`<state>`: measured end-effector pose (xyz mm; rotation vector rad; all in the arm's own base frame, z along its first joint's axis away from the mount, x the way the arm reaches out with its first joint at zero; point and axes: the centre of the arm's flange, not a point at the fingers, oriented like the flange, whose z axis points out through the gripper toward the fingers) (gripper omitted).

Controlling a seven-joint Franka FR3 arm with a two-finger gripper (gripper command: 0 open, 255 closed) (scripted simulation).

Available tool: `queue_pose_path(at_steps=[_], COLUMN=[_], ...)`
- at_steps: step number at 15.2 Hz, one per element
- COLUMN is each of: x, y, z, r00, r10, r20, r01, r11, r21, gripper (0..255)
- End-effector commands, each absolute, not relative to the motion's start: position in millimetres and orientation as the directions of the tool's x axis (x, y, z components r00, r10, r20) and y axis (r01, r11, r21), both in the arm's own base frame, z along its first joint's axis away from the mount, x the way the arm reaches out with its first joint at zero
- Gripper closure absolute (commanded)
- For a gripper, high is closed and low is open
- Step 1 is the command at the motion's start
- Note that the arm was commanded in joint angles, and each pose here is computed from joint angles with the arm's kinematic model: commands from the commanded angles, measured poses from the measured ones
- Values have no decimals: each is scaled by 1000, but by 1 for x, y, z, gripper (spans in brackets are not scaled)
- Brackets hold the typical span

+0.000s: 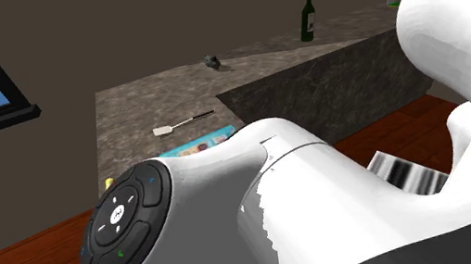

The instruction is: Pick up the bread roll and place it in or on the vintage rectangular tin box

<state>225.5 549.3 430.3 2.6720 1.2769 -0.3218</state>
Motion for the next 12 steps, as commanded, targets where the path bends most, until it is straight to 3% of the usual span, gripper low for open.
queue_pose_path(at_steps=[1,5,12], x=[225,231,231], y=[549,561,561], z=[430,479,479], r00=[612,612,612], r10=[746,746,746], r20=[-262,-262,-262], r01=[781,781,781], r11=[-622,-622,-622], r21=[53,53,53], gripper=[0,0,0])
